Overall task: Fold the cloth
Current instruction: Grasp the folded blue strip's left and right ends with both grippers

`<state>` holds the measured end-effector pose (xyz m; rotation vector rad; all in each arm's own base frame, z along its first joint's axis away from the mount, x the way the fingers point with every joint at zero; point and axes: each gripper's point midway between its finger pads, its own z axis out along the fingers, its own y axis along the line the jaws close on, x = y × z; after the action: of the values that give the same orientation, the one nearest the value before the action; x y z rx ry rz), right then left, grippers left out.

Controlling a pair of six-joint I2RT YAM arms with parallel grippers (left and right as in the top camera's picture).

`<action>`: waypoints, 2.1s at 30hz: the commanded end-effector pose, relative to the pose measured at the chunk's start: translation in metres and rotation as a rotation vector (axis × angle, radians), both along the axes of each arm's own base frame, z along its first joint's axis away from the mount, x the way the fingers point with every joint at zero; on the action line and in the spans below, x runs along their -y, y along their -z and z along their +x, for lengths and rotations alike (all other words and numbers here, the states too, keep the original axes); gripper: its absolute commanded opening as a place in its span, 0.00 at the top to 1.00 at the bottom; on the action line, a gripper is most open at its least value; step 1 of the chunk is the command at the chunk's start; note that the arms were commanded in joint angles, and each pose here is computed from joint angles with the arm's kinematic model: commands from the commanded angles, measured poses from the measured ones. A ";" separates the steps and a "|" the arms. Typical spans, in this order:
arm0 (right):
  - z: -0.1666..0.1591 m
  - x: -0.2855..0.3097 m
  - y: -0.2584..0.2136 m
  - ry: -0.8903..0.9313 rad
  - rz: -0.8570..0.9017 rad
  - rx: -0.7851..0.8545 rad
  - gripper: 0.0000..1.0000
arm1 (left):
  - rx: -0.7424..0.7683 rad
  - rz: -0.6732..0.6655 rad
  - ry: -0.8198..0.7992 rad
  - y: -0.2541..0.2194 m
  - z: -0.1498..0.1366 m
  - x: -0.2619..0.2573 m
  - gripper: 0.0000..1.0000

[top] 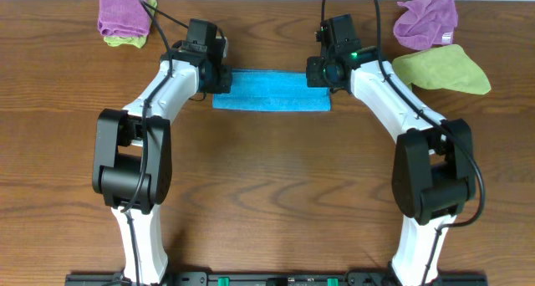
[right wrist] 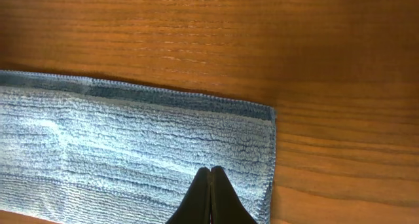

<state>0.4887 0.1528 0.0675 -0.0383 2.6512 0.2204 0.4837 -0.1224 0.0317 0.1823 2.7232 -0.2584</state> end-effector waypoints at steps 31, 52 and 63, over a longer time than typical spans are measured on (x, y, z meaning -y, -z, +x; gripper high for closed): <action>-0.023 0.034 0.066 0.030 0.551 -0.351 0.12 | -0.133 -0.057 0.013 0.047 -0.019 0.010 0.94; -0.035 0.026 0.122 -0.010 0.616 -0.435 0.21 | -0.170 -0.064 -0.028 0.049 -0.026 0.008 0.94; -0.034 0.018 0.132 0.001 0.526 -0.425 0.52 | -0.171 -0.063 -0.028 0.049 -0.026 0.008 0.94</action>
<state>0.4781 0.1559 0.0121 0.0689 2.6963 1.2762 0.4710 -0.1308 0.0025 0.1264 2.8103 -0.3635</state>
